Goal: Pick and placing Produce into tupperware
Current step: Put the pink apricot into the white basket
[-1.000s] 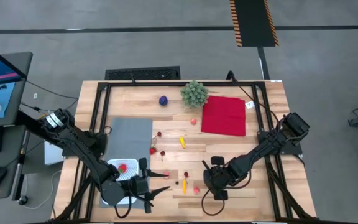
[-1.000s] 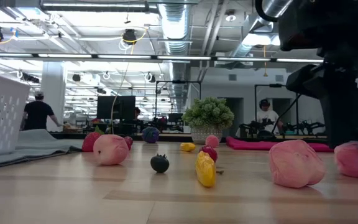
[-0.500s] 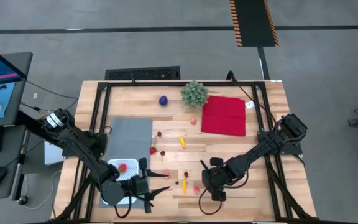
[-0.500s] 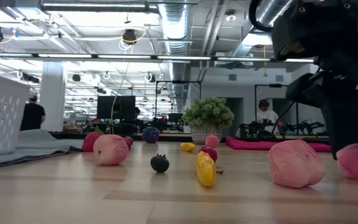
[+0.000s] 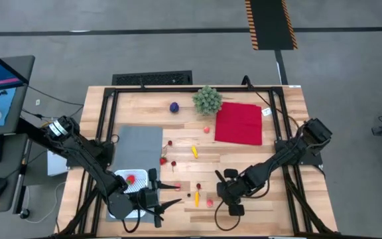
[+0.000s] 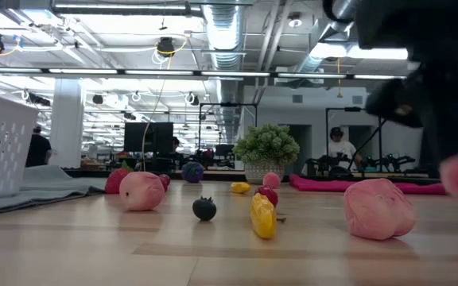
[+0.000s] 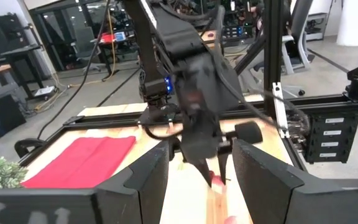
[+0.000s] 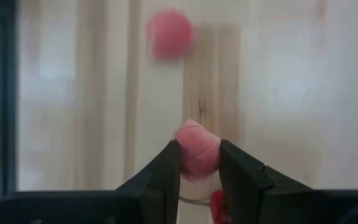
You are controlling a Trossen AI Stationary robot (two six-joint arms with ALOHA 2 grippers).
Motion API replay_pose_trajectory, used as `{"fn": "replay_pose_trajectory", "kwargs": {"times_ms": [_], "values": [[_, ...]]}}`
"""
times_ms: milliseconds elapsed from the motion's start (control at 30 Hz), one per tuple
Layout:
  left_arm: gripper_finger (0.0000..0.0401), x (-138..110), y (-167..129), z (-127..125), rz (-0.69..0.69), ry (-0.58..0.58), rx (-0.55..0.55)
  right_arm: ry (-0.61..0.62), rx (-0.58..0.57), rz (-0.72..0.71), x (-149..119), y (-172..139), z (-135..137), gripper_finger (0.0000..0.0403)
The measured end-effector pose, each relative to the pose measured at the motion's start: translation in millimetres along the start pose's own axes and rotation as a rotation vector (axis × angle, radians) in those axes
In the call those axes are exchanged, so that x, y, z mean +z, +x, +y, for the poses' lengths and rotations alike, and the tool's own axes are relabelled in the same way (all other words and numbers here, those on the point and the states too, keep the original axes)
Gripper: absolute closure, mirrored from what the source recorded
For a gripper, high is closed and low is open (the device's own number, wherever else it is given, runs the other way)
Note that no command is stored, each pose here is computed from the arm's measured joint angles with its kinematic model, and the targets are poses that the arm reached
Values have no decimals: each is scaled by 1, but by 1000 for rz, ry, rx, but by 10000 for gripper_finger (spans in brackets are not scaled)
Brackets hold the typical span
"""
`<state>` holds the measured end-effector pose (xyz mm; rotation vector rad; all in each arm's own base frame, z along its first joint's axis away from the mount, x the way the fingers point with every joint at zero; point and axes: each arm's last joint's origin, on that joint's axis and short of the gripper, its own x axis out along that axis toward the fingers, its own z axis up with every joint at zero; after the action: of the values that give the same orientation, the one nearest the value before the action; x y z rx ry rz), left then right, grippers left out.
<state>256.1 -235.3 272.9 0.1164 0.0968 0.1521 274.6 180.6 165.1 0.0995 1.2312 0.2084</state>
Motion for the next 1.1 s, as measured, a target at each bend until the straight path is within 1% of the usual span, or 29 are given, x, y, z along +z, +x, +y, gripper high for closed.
{"fn": "replay_pose_trajectory", "kwargs": {"times_ms": [133, 267, 400, 533, 767, 900, 1000, 1100], "values": [[230, 1, -7, -5, -7, 42, -16, -17, -2, -68, 7, -12, -4, 283], [230, 3, -16, -10, -23, 56, 3, -46, 40, -202, 23, -26, -10, 283], [230, 3, -31, -20, -30, 75, -46, -84, 94, -337, 42, -36, -17, 283], [230, 2, -52, -32, -41, 91, -100, -151, 107, -425, 60, -42, -18, 284], [230, 1, -81, -42, -46, 94, -48, -262, 104, -523, 88, -50, -13, 284], [230, 0, -83, -42, -44, 36, -22, -309, 97, -584, 105, -59, -10, 284], [230, -1, -82, -42, -36, 53, -26, -342, 96, -639, 115, -71, -7, 284], [230, -5, -83, -41, -23, 77, 8, -368, 98, -674, 120, -79, -4, 284]]}}
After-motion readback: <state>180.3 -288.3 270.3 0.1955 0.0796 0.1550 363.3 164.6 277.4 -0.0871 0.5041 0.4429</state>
